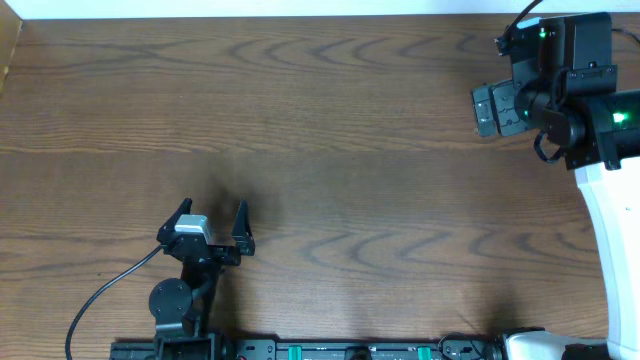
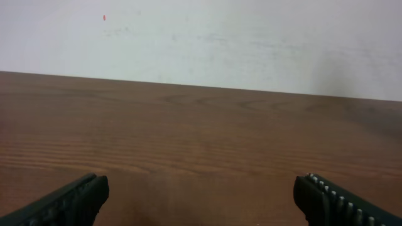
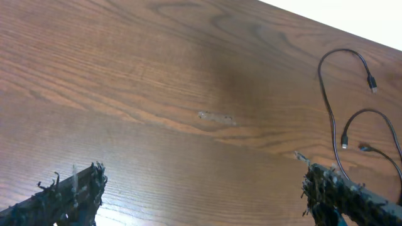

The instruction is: Untangle cables

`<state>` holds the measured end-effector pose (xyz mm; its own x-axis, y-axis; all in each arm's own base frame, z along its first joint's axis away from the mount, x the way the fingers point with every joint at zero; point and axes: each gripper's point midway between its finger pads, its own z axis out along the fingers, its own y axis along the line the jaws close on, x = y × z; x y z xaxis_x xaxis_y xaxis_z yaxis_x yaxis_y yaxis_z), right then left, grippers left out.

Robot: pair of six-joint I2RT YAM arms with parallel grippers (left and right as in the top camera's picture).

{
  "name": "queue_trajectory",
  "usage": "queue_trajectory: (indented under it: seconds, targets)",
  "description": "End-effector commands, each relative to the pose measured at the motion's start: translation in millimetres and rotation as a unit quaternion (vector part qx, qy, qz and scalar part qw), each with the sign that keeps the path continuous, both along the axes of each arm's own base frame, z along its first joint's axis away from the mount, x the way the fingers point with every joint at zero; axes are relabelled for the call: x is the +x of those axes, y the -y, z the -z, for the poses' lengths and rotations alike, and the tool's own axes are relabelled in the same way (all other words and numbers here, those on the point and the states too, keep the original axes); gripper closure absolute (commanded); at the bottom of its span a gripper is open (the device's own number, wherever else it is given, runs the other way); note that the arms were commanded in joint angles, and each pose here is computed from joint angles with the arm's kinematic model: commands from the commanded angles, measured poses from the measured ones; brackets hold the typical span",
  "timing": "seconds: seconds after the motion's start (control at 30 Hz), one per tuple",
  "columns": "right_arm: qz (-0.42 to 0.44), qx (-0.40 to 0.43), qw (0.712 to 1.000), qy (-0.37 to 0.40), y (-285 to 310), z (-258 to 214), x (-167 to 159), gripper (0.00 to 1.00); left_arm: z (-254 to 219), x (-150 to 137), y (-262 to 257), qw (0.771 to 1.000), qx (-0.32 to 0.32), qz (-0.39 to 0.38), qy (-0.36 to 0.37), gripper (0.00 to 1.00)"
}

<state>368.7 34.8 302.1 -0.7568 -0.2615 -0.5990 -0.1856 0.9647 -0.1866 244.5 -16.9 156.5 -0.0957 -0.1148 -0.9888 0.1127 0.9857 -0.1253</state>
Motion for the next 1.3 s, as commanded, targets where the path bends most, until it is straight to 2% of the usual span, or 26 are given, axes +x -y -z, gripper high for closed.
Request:
queue_trajectory:
  seconds: [0.0,0.1,0.17,0.3,0.37,0.47,0.63,0.93,1.1,1.27]
  targets:
    - [-0.001,0.043,0.999,0.002,-12,-6,-6,0.01,14,-1,2,1.000,0.006,0.006,-0.024,0.01]
    - [0.047,0.100,0.994,0.000,-18,-3,-4,0.01,14,-1,2,1.000,0.006,0.006,-0.024,0.01]
    - [0.082,0.130,0.988,0.029,-20,-8,5,0.01,14,-1,2,1.000,0.006,0.006,-0.024,0.01]
    - [0.024,0.151,0.979,0.137,-52,-23,33,0.01,14,-1,2,1.000,0.006,0.007,-0.024,0.01]
    - [-0.015,0.163,0.965,0.205,-73,-20,37,0.01,14,-1,2,1.000,0.006,0.007,-0.024,0.01]
    - [-0.027,0.183,0.946,0.266,-76,-11,32,0.01,14,-1,2,1.000,0.006,0.006,-0.024,0.01]
    - [-0.022,0.193,0.930,0.314,-61,17,6,0.01,14,-1,2,1.000,0.006,0.006,-0.024,0.01]
    - [0.060,0.166,0.912,0.370,19,45,-58,0.01,14,-1,2,1.000,0.006,0.006,-0.024,0.01]
    - [0.034,0.119,0.893,0.433,26,45,-93,0.01,14,-1,2,1.000,0.006,0.007,-0.024,0.01]
    - [0.033,0.115,0.882,0.455,29,48,-103,0.01,14,-1,2,1.000,0.006,0.006,-0.024,0.01]
